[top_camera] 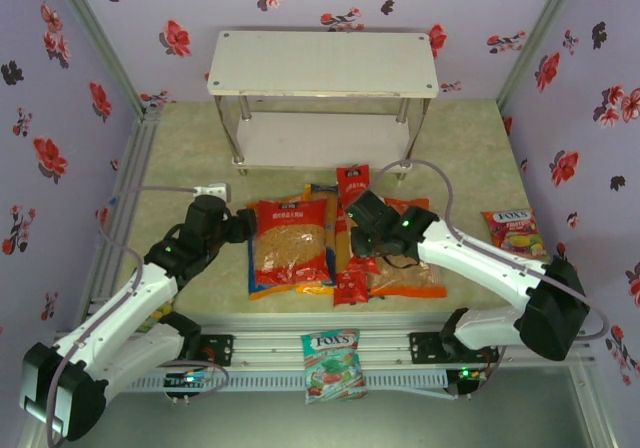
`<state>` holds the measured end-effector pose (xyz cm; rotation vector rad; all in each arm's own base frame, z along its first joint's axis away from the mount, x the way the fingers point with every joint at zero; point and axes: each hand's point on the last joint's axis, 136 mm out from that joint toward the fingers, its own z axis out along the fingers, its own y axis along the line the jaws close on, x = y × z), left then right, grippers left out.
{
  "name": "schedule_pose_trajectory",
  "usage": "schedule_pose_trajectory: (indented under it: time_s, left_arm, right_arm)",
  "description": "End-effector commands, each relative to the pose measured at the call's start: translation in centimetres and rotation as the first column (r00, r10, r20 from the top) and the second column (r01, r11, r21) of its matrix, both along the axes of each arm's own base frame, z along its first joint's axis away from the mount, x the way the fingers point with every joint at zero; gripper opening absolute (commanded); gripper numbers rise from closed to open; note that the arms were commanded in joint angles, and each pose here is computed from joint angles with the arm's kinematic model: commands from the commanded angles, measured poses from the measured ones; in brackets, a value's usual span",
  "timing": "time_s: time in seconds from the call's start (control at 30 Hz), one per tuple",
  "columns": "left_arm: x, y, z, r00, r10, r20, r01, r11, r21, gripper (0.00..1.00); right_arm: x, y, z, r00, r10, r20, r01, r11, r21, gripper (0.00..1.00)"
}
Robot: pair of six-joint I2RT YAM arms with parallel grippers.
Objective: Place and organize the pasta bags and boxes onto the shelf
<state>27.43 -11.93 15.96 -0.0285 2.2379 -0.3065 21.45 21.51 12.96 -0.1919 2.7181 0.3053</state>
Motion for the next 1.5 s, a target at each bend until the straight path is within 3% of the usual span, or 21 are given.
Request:
schedule_pose_trajectory:
  time_s: [0.0, 0.57, 1.03, 1.47]
  left_arm:
    - [0.3, -0.4, -0.1, 1.000, -0.009, -0.002, 0.009, 1.000, -0.018, 0.70]
    - [0.5, -0.8, 0.6, 1.000, -0.027, 0.001, 0.027, 0.999, -0.023, 0.70]
    - [1.0, -1.3, 0.0, 0.999, -0.033, -0.021, 0.033, 0.999, -0.022, 0.70]
    - [1.0, -1.4, -0.3, 0.999, -0.040, -0.027, 0.040, 0.999, -0.015, 0.70]
  right_arm:
    - [4.5, 0.5, 4.7, 0.984, 0.004, 0.178, -0.010, 0.999, 0.035, 0.00]
    - [20.4, -2.8, 4.5, 0.967, -0.040, 0.250, 0.067, 0.993, -0.099, 0.00]
    - [26.5, -4.2, 4.2, 0.924, -0.075, 0.375, 0.157, 0.969, -0.192, 0.00]
    - [29.4, -6.1, 4.6, 0.878, -0.113, 0.465, 0.244, 0.942, -0.231, 0.00]
